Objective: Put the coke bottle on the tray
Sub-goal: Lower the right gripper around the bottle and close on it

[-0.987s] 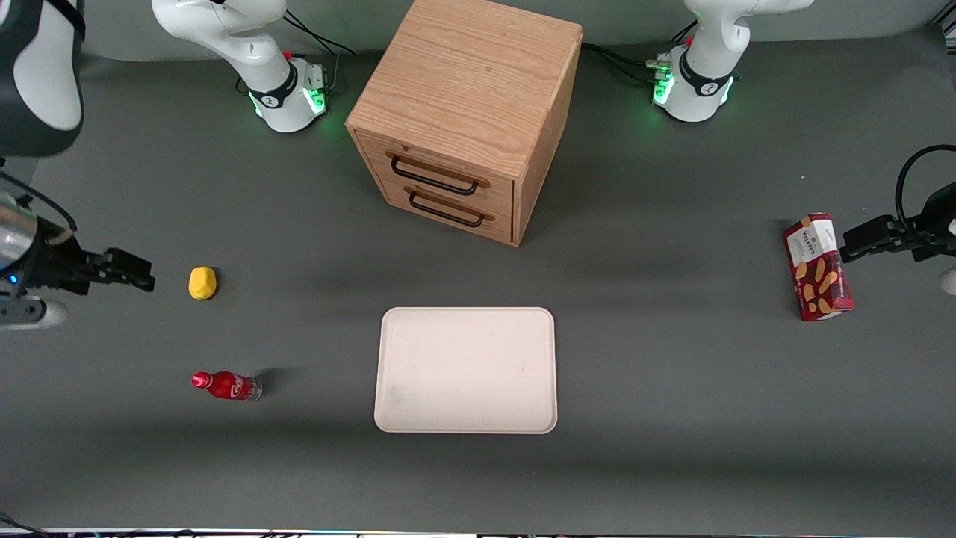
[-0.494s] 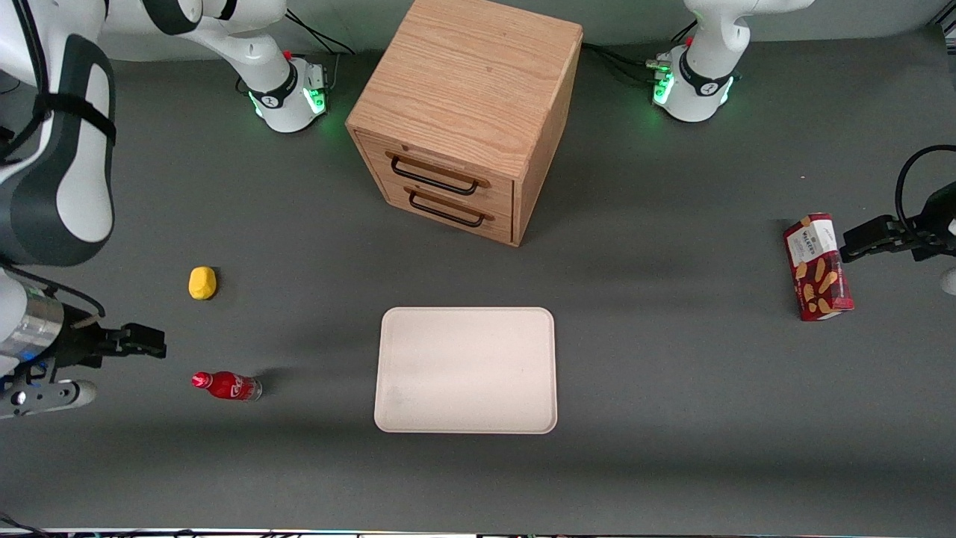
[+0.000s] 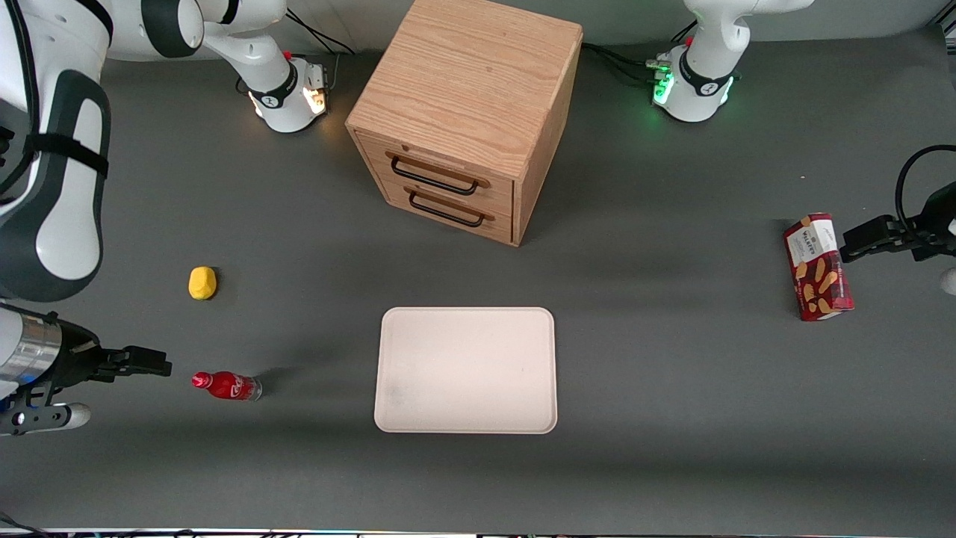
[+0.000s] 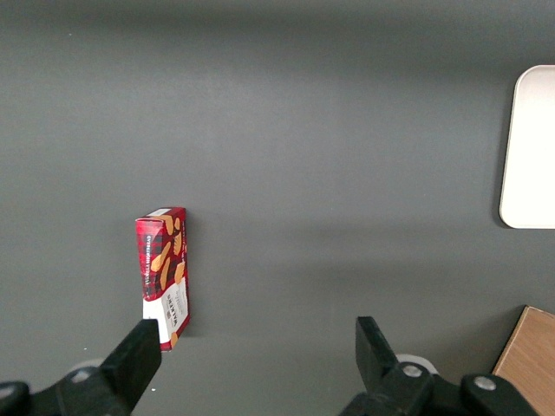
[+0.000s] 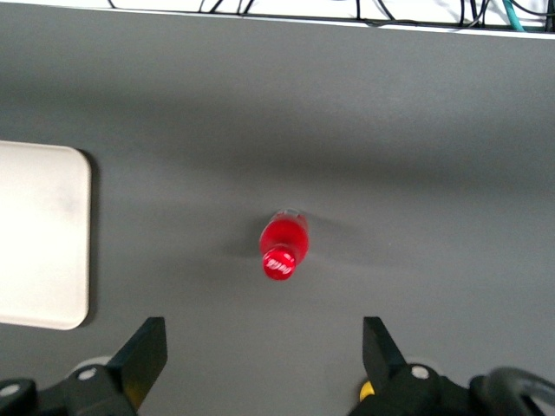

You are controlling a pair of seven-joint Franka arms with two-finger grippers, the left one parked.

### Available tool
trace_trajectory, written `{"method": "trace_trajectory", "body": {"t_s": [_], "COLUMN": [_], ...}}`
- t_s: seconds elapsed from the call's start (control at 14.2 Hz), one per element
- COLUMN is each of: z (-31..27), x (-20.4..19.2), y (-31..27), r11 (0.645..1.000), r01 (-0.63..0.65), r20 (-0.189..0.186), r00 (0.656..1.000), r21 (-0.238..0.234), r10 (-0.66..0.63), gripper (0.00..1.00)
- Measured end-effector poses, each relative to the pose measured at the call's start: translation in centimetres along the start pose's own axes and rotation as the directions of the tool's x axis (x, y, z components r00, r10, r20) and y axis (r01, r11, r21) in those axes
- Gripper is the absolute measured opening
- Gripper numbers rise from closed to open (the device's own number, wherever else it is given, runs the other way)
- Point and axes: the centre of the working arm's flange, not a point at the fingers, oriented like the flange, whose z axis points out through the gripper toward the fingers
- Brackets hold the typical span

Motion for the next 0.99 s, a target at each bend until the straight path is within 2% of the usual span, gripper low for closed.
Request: {"method": "trace_trajectory", "body": {"t_s": [0.35, 0.99], "z": [6.8, 12.1], "x": [0.1, -0.2], "y": [1.4, 0.1], "r11": [1.000, 0.999], "r01": [-0.028, -0.023], "r20": [-0.003, -0.059], "r00": [1.000, 0.998], "r21": [-0.014, -0.027], "r10": [0.028, 0.021], "gripper": [1.00, 1.00]}}
